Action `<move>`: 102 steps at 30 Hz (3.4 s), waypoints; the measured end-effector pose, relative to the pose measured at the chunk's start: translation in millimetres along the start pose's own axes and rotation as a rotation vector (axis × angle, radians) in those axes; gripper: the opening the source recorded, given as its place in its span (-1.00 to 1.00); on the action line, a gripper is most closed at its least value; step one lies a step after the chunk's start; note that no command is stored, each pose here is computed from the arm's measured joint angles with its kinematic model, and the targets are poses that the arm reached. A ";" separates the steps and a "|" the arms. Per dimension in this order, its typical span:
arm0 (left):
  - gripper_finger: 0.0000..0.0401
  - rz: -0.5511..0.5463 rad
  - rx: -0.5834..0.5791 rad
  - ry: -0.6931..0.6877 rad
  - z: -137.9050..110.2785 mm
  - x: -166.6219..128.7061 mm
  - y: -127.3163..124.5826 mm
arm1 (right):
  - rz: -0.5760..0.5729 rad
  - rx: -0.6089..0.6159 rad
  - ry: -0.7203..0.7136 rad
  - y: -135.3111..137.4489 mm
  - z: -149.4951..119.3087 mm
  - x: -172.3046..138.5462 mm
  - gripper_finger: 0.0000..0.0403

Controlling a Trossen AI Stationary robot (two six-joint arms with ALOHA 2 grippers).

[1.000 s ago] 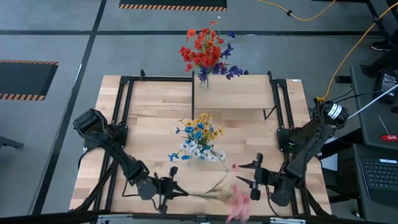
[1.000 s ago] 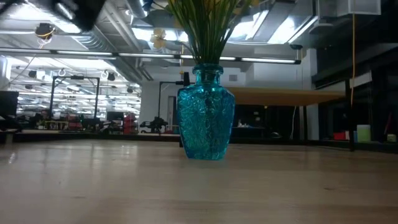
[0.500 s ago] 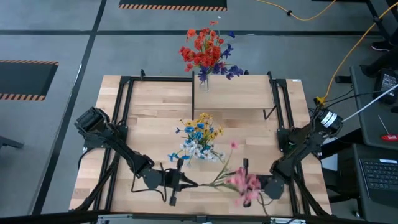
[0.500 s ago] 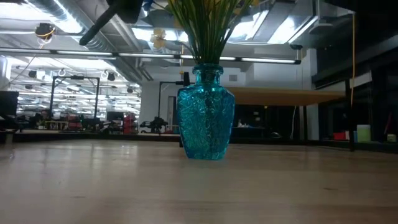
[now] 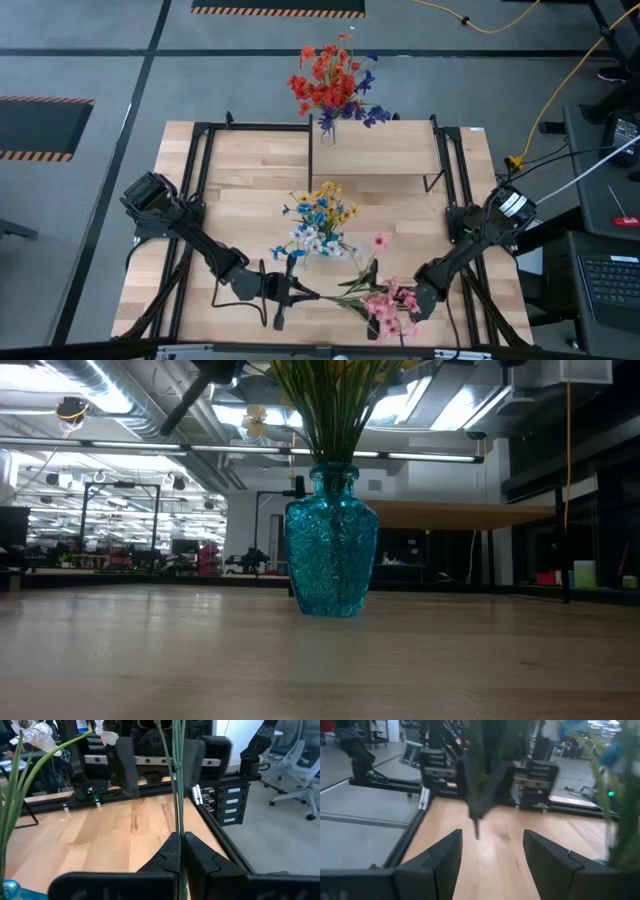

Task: Pick and place flowers into a vace then onto a shelf
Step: Put the pink flowers into the blue vase

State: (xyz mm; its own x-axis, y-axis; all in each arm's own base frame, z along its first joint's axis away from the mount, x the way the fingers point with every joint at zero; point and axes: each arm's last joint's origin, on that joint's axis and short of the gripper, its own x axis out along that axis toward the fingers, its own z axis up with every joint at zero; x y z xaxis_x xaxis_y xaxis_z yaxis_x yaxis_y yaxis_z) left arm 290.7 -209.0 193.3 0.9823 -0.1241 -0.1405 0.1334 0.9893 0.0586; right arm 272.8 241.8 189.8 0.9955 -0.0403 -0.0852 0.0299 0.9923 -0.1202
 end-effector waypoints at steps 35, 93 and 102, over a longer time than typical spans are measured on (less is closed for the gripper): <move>-0.98 0.066 0.213 0.004 1.0 0.4 3.3 | -0.011 -0.017 -0.025 8.8 13.9 44.0 0.05; -0.56 -0.127 0.159 -0.024 6.0 -4.9 -6.2 | -0.016 -0.012 -0.063 8.5 18.4 43.6 -0.99; -0.34 -0.180 0.158 -0.012 3.2 -21.7 -32.2 | -0.026 -0.015 -0.032 14.6 20.0 33.8 -0.99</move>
State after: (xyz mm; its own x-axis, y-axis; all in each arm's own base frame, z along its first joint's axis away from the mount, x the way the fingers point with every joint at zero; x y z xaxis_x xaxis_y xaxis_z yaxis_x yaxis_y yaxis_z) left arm 265.5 -238.4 197.7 0.9421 -0.2992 -0.1513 0.3246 0.9270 0.1880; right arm 308.8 257.3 204.9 0.9968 -0.0619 -0.0500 0.0546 0.9890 -0.1372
